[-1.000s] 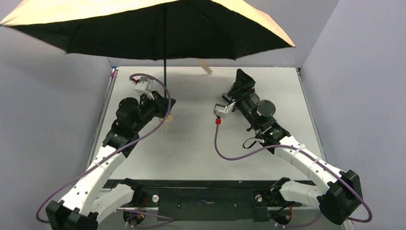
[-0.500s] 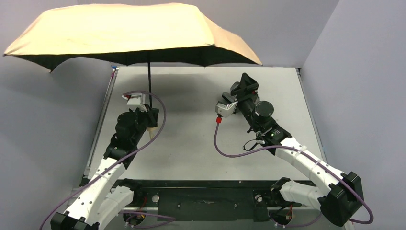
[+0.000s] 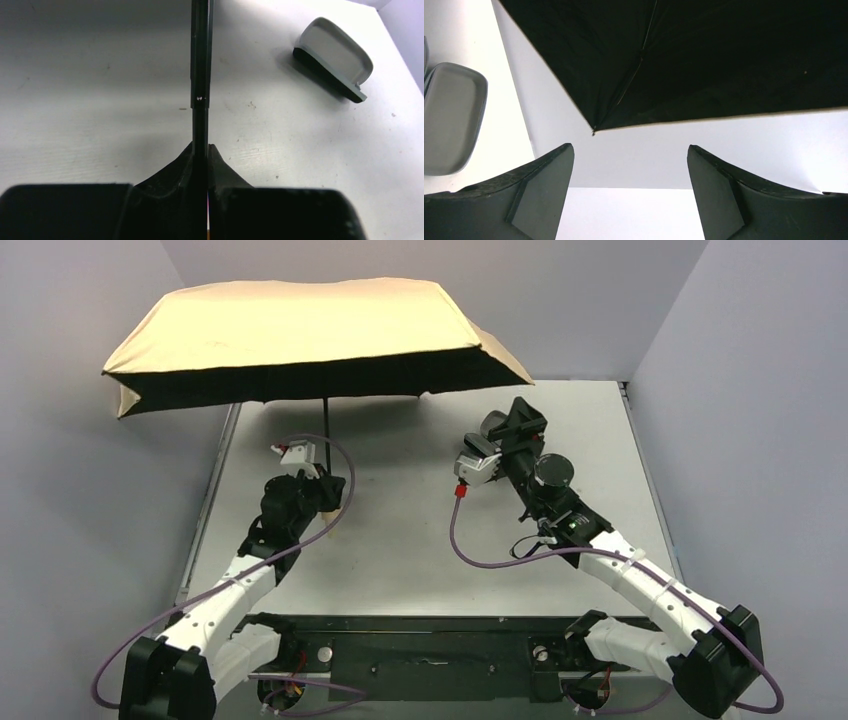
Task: Open the umbrella
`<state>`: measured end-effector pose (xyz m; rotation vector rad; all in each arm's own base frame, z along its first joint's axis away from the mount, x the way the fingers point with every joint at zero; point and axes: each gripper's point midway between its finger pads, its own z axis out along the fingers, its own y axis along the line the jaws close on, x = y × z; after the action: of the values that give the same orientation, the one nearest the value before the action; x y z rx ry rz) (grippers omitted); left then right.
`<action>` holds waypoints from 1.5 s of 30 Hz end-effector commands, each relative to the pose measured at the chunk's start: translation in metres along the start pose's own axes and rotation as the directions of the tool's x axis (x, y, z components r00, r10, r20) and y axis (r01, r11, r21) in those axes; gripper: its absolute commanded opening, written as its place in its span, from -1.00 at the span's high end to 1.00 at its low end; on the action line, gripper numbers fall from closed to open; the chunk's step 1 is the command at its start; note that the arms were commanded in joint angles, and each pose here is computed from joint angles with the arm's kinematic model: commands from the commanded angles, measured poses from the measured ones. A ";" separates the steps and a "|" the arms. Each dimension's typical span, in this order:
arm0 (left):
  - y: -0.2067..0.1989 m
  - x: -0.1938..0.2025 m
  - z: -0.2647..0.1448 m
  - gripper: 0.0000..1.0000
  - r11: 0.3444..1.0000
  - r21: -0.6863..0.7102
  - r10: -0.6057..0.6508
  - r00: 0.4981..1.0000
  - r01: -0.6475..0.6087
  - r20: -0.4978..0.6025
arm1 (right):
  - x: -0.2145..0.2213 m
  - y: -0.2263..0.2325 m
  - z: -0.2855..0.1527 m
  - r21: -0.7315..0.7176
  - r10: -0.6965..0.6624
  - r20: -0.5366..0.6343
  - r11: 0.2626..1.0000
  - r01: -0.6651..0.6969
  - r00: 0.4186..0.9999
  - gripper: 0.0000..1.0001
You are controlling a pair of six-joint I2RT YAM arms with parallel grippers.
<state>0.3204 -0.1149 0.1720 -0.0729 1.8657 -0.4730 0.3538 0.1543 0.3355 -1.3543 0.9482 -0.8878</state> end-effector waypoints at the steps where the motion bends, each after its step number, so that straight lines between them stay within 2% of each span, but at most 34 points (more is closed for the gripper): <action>1: -0.011 -0.037 0.015 0.91 0.996 0.044 -0.087 0.986 0.081 0.140 | 0.004 -0.007 -0.011 0.027 0.028 -0.023 0.999 -0.027 0.999 -0.58; 2: -0.009 -0.035 0.018 0.85 0.996 0.036 -0.087 0.987 0.083 0.138 | 0.003 -0.007 -0.013 0.025 0.028 -0.022 0.999 -0.027 0.999 -0.58; 3: -0.007 -0.032 0.020 0.71 0.997 0.027 -0.081 0.988 0.079 0.131 | 0.004 -0.004 -0.013 0.017 0.026 -0.024 1.000 -0.026 0.999 -0.58; 6: -0.003 -0.022 0.021 0.53 1.000 0.027 -0.011 0.993 0.008 0.114 | 0.003 0.012 -0.021 -0.043 0.035 -0.021 0.998 -0.036 0.999 -0.58; 10: 0.006 -0.007 0.015 -0.14 0.995 0.002 0.097 0.994 -0.097 0.048 | 0.005 0.052 -0.036 -0.165 0.054 -0.026 0.985 -0.057 0.998 -0.58; 13: 0.007 0.003 0.006 -0.39 0.984 0.019 0.180 0.984 -0.179 -0.015 | 0.008 0.082 -0.048 -0.241 0.076 -0.039 0.967 -0.083 0.996 -0.58; 17: 0.018 0.021 -0.011 -0.70 0.956 0.015 0.292 0.946 -0.293 -0.142 | 0.013 0.106 -0.061 -0.282 0.110 -0.067 0.951 -0.125 0.992 -0.58; 20: 0.031 0.037 -0.026 -0.98 0.925 0.021 0.371 0.891 -0.379 -0.260 | 0.014 0.122 -0.067 -0.316 0.150 -0.091 0.933 -0.171 0.985 -0.58; 23: 0.042 0.046 -0.040 -0.94 0.877 0.045 0.463 0.815 -0.478 -0.348 | 0.016 0.135 -0.073 -0.348 0.183 -0.122 0.913 -0.215 0.975 -0.58; 28: 0.058 0.055 -0.061 -0.94 0.780 0.113 0.599 0.683 -0.616 -0.418 | 0.013 0.155 -0.084 -0.398 0.288 -0.173 0.855 -0.334 0.942 -0.63; 29: 0.062 0.056 -0.068 -0.94 0.744 0.136 0.640 0.639 -0.654 -0.426 | 0.013 0.157 -0.085 -0.399 0.300 -0.182 0.848 -0.349 0.937 -0.64; 30: 0.064 0.056 -0.071 -0.94 0.726 0.148 0.659 0.618 -0.671 -0.428 | 0.014 0.160 -0.087 -0.399 0.321 -0.203 0.836 -0.378 0.925 -0.64; 32: 0.069 0.060 -0.082 -0.93 0.638 0.225 0.742 0.509 -0.737 -0.436 | 0.017 0.164 -0.089 -0.390 0.343 -0.242 0.822 -0.415 0.908 -0.64; 35: 0.082 0.067 -0.099 -0.94 0.578 0.260 0.773 0.418 -0.774 -0.477 | 0.023 0.171 -0.092 -0.369 0.369 -0.289 0.809 -0.458 0.883 -0.64; 38: 0.099 0.068 -0.106 -0.94 0.539 0.215 0.774 0.378 -0.814 -0.509 | 0.032 0.176 -0.098 -0.340 0.383 -0.323 0.807 -0.484 0.865 -0.64; 40: 0.110 0.064 -0.108 -0.94 0.510 0.147 0.769 0.373 -0.847 -0.520 | 0.043 0.178 -0.102 -0.300 0.401 -0.360 0.805 -0.511 0.842 -0.65; 44: 0.127 0.054 -0.109 -0.94 0.456 0.023 0.766 0.379 -0.890 -0.518 | 0.075 0.177 -0.108 -0.176 0.456 -0.444 0.800 -0.574 0.771 -0.65; 45: 0.129 0.045 -0.108 -0.94 0.440 -0.033 0.766 0.395 -0.897 -0.507 | 0.085 0.176 -0.111 -0.145 0.464 -0.469 0.799 -0.584 0.752 -0.66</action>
<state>0.2162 -0.0030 0.0988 0.9333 2.1672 0.3988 0.2714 0.0688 0.1440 -1.2692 1.7038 -0.5445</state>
